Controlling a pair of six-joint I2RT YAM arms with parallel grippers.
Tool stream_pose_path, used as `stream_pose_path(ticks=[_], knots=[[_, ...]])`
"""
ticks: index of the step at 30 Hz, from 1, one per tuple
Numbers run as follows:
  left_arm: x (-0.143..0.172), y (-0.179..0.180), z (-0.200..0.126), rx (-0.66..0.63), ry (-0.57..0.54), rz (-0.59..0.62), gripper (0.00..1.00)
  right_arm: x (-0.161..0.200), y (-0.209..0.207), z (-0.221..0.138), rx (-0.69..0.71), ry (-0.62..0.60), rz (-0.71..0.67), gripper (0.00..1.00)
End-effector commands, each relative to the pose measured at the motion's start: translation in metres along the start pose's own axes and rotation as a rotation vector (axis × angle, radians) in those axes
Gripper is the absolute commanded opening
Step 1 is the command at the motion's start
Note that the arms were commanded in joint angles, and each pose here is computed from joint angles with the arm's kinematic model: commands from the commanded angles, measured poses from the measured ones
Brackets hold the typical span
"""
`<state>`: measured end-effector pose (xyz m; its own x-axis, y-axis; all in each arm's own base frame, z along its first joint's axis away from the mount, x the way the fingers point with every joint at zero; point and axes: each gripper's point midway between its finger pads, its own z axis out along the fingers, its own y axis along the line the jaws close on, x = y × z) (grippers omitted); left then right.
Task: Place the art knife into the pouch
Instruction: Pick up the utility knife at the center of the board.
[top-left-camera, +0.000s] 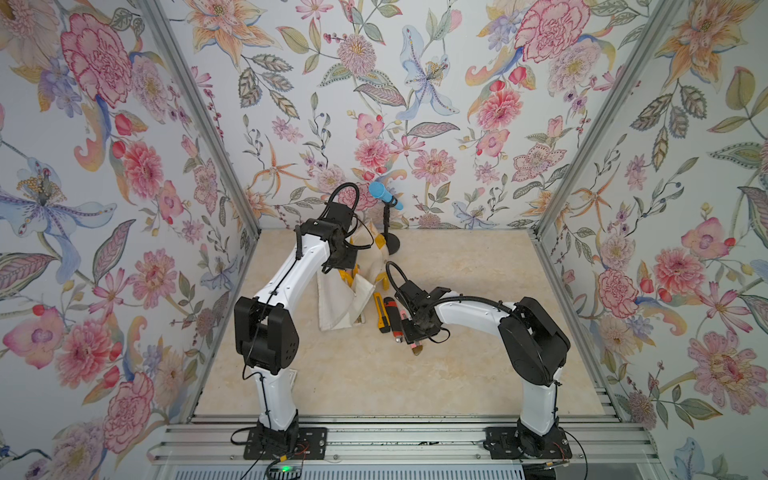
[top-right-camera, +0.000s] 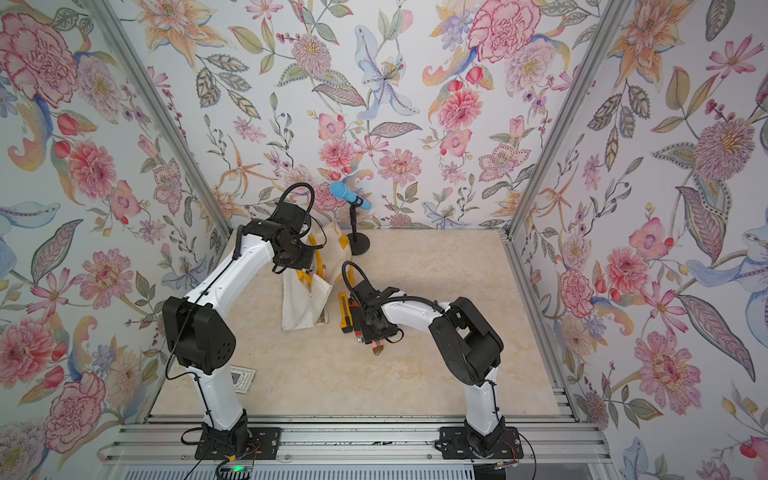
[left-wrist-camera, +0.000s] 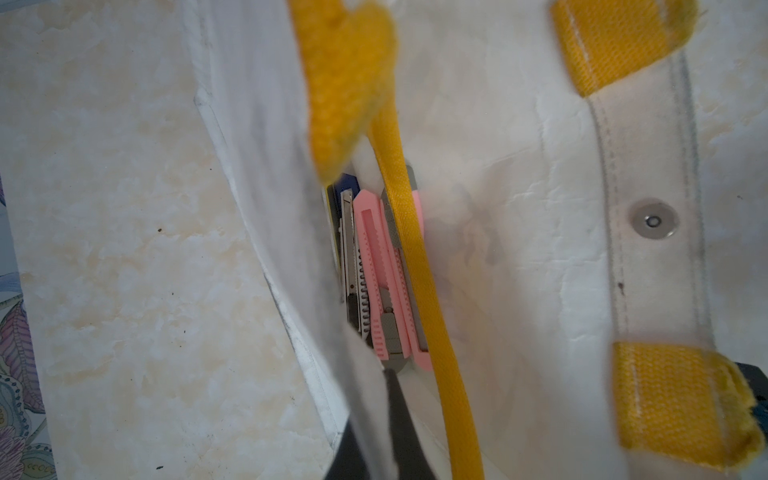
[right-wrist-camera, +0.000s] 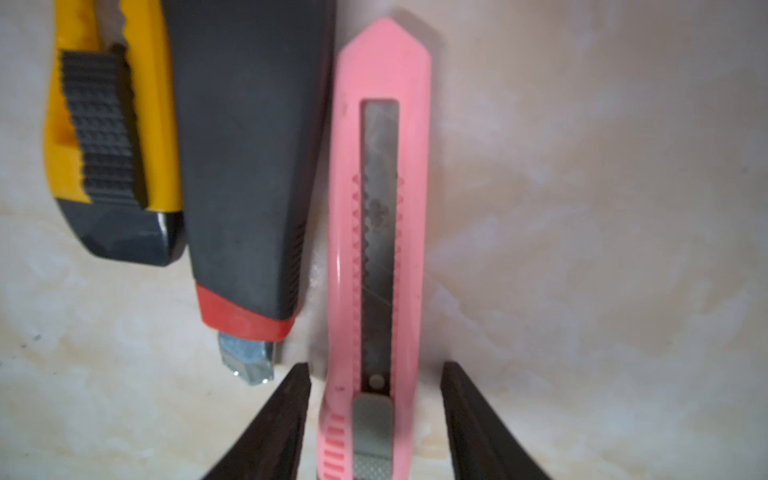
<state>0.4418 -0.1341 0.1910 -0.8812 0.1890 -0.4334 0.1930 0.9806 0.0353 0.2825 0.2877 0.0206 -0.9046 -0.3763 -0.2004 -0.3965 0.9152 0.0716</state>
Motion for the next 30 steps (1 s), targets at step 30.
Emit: stream_pose_path(ticks=[30], knots=[[-0.017, 0.001, -0.003, -0.020, -0.033, 0.005, 0.00, -0.100, -0.067, -0.116, 0.021, -0.357, 0.218, 0.29]])
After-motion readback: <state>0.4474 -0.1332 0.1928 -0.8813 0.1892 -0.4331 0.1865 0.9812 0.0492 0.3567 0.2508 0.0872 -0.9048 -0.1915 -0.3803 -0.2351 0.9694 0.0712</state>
